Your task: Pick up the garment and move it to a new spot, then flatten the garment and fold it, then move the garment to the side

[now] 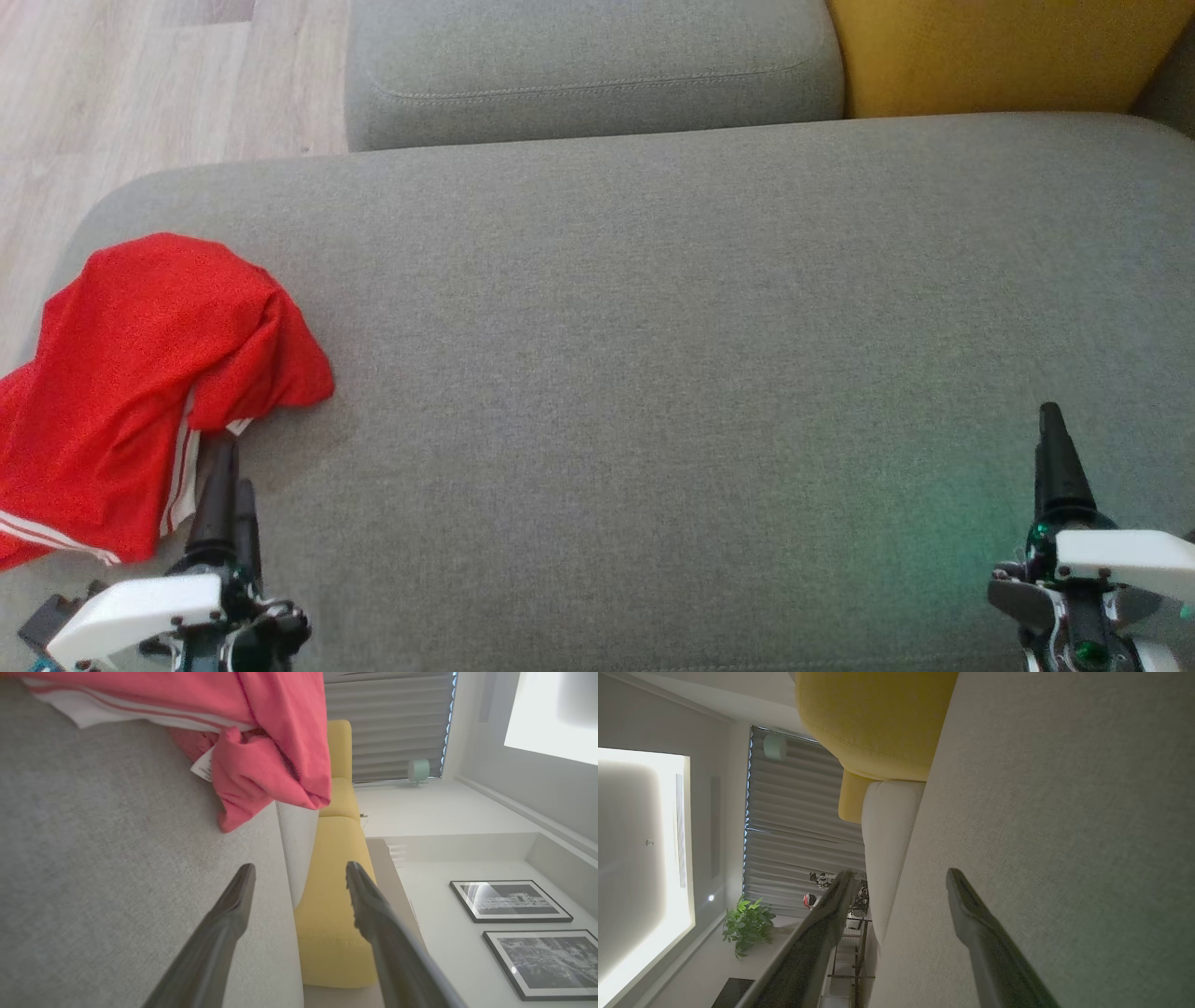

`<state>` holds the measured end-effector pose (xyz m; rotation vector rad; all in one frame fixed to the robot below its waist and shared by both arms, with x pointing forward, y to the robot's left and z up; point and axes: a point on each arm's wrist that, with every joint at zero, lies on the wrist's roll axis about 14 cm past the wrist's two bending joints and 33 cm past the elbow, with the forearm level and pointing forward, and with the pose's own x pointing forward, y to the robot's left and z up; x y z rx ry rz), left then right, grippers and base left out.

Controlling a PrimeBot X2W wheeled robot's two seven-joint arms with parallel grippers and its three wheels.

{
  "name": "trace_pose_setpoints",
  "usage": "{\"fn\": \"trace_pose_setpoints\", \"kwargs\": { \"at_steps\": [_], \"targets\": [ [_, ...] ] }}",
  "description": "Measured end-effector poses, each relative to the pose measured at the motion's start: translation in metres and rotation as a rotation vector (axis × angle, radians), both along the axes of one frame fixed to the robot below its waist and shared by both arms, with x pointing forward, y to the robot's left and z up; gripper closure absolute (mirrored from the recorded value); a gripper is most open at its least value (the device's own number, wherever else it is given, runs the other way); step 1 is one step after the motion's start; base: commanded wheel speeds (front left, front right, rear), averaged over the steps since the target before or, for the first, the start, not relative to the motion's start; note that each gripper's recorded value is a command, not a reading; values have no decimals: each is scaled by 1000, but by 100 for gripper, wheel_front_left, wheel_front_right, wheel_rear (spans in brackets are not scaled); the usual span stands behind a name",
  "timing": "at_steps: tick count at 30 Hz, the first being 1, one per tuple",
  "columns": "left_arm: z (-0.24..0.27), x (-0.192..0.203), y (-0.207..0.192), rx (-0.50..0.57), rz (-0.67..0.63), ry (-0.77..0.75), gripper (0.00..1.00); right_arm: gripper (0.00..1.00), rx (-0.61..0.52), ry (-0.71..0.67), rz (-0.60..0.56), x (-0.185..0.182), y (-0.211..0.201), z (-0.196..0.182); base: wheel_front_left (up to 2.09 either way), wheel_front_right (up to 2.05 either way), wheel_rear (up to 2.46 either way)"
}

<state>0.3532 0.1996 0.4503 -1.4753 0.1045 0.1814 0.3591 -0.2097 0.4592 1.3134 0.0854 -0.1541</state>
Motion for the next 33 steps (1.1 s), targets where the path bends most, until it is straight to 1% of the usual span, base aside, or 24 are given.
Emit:
{"fn": "trace_pose_setpoints", "kwargs": {
  "at_steps": [2, 8, 11, 13, 14, 16, 25, 26, 28, 33],
  "targets": [
    [2, 1, 0, 10, 1, -5, 0, 0, -18, -3, 1, 0, 0, 1, 0, 0, 0],
    [18, 9, 2, 113, -4, -37, 0, 0, -143, -33, 26, 5, 3, 14, 0, 0, 0],
    [30, 14, -2, 184, -25, -64, 0, 0, -209, -60, 37, 10, 5, 24, 0, 0, 0],
    [33, 15, -7, 230, -43, -61, 0, 0, -258, -67, 49, 12, 7, 27, 0, 0, 0],
    [35, 16, -11, 265, -53, -62, 0, 0, -303, -80, 59, 14, 10, 31, 0, 0, 0],
    [38, 17, -16, 309, -71, -69, 0, 0, -344, -91, 68, 15, 12, 35, 0, 0, 0],
    [52, 19, -35, 485, -123, -108, 0, 0, -535, -118, 107, 16, 22, 44, 0, 0, 0],
    [54, 20, -39, 529, -137, -115, 0, 0, -574, -119, 116, 16, 23, 44, 0, 0, 0],
    [54, 20, -44, 583, -152, -119, 0, 0, -614, -122, 119, 16, 24, 45, 0, 0, 0],
    [54, 19, -54, 689, -186, -121, 0, 0, -714, -140, 130, 17, 27, 51, 0, 0, 0]
  ]
}}
